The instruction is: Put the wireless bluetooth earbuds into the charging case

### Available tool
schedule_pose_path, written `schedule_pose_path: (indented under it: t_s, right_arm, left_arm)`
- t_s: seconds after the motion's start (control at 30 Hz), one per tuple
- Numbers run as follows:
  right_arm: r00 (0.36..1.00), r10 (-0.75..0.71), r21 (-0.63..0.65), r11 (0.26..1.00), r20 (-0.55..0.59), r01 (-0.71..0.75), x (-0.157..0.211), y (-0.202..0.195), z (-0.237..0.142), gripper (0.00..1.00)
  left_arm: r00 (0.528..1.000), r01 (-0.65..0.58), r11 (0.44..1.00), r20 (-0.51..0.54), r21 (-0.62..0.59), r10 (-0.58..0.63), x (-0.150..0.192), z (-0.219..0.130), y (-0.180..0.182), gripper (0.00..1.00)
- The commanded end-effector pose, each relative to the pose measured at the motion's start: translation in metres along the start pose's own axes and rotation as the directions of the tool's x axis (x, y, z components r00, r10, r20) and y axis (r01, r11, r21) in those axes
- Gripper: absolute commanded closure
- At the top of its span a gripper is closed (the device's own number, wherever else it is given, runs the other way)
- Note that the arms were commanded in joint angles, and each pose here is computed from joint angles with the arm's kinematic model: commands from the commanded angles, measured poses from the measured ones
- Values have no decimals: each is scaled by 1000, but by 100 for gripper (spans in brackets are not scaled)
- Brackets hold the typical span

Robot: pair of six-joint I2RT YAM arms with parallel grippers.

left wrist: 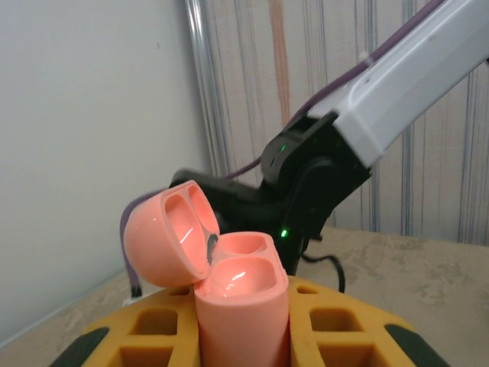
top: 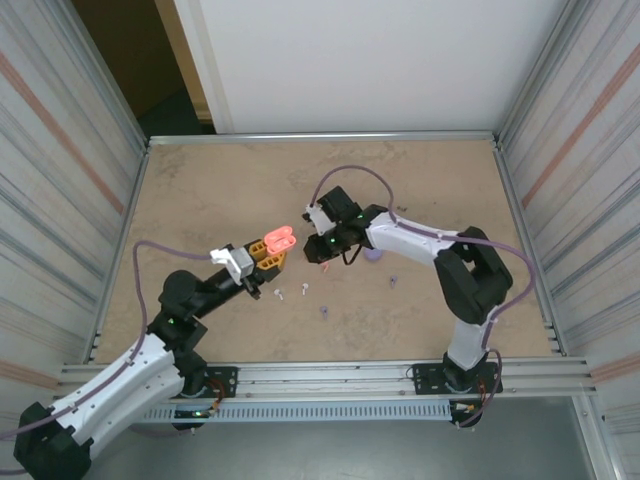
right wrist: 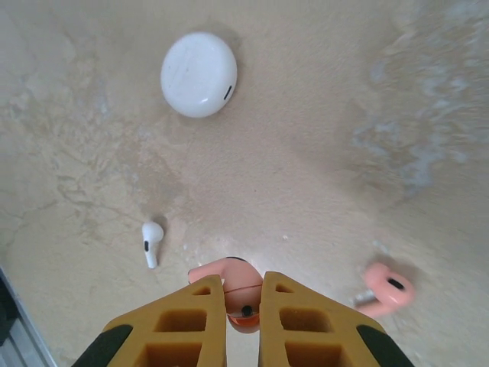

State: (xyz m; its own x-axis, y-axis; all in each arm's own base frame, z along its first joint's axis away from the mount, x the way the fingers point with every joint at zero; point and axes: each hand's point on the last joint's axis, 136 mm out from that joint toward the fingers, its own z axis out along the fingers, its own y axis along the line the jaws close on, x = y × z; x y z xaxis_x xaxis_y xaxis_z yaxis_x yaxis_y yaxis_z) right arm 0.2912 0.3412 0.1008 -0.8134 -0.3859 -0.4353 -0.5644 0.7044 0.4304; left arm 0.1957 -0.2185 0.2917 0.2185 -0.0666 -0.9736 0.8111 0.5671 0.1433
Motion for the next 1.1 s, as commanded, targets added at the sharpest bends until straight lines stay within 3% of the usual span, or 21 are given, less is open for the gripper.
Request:
schedule_pose_path:
  t_s: [0.0,0.4,0.67,1.07]
  right_arm:
    - [997,-47,30,999,62,45,-8,1,-32,89]
    - [968,-152,143,982,198,125,-16,6,-106,87]
    - [934,-222,165,970,281,181,-26,18,-133,88]
    - [846,-361,199,931,393,305,-48,58,-163,88]
  left_arm:
    - [1000,-6,999,-13,-50,5,8,1,9,100]
    - [996,49,994,-73,-96,-56,43,2,24,100]
    - [989,83,993,-117,-80,-92,66,13,26,100]
    - [985,92,996,-142,-23,-94,74,28,22,100]
